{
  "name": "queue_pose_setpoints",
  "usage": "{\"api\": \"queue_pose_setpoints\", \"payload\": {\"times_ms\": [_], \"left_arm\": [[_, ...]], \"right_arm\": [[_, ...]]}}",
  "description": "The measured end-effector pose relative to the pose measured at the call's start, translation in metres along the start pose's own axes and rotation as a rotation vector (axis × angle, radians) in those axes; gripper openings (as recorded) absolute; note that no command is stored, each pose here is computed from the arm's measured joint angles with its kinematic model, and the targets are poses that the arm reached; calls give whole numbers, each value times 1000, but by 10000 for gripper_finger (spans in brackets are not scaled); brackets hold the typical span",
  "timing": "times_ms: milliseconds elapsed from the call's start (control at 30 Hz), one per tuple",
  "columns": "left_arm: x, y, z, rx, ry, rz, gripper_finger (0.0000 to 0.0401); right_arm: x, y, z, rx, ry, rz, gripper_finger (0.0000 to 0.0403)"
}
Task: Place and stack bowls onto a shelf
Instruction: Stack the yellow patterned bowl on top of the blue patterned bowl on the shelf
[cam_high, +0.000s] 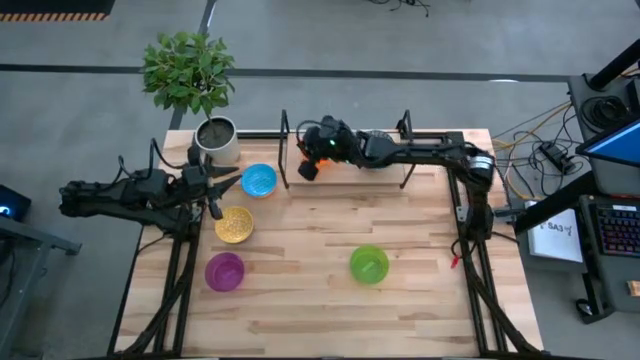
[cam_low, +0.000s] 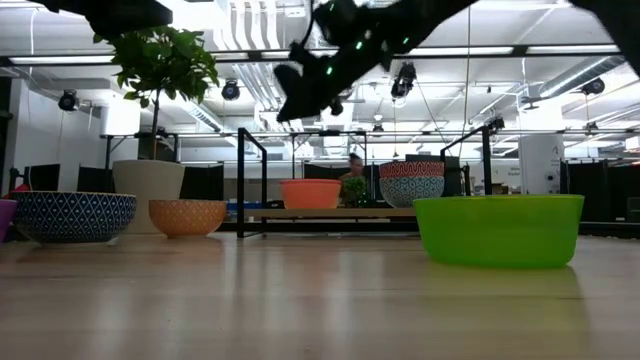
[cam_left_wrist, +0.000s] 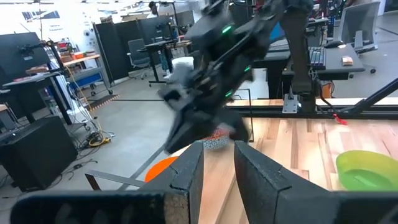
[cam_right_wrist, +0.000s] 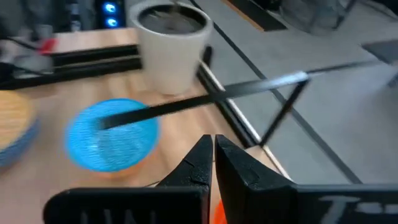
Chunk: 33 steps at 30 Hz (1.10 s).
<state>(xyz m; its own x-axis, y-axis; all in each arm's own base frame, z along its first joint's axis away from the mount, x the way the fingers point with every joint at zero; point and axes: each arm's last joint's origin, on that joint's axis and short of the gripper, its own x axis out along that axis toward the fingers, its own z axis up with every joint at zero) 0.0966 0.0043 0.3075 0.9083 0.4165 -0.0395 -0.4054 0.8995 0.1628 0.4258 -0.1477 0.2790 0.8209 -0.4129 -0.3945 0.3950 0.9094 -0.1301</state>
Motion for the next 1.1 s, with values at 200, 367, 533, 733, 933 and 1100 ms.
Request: {"api": "queue_pose_setpoints", "payload": {"times_ms": [200, 367, 533, 733, 933, 1100], "left_arm": [[1, -1, 1, -20, -5, -1, 73], [7, -5, 4, -30, -28, -57, 73], [17, -16, 10, -46, -81, -208, 72], [36, -29, 19, -160, -3, -315, 56], [64, -48, 6, -279, 379, -283, 40], [79, -60, -19, -398, 871, -90, 39]], "right_arm": [[-67, 47, -1, 8, -28, 127, 9], [-116, 79, -21, 60, 11, 232, 9], [-162, 106, -45, 30, 22, 357, 9], [-191, 129, -87, 23, -13, 397, 9], [-204, 132, -113, 25, 1, 395, 9], [-212, 124, -119, 15, 21, 392, 9]]}}
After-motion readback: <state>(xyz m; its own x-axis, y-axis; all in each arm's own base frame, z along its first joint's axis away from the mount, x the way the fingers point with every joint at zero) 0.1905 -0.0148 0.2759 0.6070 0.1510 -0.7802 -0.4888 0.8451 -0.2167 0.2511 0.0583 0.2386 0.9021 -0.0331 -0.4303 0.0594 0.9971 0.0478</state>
